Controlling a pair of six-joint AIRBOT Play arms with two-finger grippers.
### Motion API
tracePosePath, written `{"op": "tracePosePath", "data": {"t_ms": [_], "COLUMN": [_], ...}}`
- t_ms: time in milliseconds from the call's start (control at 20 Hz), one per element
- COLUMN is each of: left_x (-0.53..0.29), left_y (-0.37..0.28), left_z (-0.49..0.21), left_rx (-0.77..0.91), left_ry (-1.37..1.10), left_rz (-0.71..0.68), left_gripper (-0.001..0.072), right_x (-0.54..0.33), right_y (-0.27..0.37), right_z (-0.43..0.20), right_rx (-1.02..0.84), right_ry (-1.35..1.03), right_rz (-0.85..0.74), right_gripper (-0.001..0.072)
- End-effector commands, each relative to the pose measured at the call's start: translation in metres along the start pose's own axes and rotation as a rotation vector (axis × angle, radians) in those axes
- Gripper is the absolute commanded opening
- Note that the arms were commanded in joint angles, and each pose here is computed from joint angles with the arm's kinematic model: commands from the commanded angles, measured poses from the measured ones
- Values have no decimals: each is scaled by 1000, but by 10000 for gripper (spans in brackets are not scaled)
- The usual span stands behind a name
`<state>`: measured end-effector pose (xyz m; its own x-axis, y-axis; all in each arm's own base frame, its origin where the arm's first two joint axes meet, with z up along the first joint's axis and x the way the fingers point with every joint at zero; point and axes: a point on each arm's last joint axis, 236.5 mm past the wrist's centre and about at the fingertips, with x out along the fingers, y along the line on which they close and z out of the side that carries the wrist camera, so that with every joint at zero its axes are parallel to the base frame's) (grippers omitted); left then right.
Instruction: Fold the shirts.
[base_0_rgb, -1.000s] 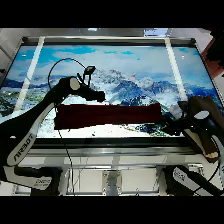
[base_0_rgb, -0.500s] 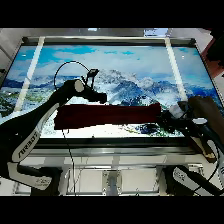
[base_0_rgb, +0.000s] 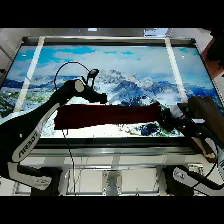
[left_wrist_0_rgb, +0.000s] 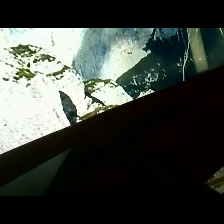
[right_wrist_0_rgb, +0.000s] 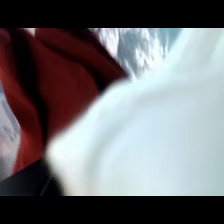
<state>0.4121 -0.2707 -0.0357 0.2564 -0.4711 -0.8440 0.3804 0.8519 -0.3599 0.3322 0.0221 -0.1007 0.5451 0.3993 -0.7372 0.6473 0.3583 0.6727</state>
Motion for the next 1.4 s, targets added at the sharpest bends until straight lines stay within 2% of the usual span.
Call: {"op": "tracePosePath", "data": {"t_ms": [0,50,150,250,550,700,900,950,1050,1100,1150,1200,1350], "left_x": [2,3,8,16,46,48,48,48,48,48,48,48,46], "left_y": [-6,-9,-16,-25,-41,-41,-43,-43,-43,-43,-43,-44,-45], "left_z": [-8,-11,-16,-23,-49,-49,-46,-46,-46,-47,-48,-49,-59], "left_rx": [-4,0,3,9,34,30,20,22,21,19,19,19,20], "left_ry": [31,44,59,80,159,159,147,146,147,149,153,158,200], "left_rz": [-16,-20,-34,-47,-58,-60,-69,-69,-69,-69,-70,-70,-76], "left_gripper": [441,348,333,216,215,215,216,216,213,156,47,20,19], "right_x": [0,0,-1,-1,1,6,11,14,20,22,22,21,13], "right_y": [4,3,3,2,11,14,25,28,32,33,33,34,46], "right_z": [23,26,29,33,32,30,29,28,24,23,24,23,20], "right_rx": [56,56,54,55,4,-25,-74,-79,-92,-95,-94,-92,-173], "right_ry": [-98,-107,-120,-137,-147,-162,-155,-142,-104,-98,-101,-99,-98], "right_rz": [22,20,18,16,38,27,29,33,33,31,32,35,64], "right_gripper": [522,520,511,500,500,472,471,453,271,203,58,29,29]}}
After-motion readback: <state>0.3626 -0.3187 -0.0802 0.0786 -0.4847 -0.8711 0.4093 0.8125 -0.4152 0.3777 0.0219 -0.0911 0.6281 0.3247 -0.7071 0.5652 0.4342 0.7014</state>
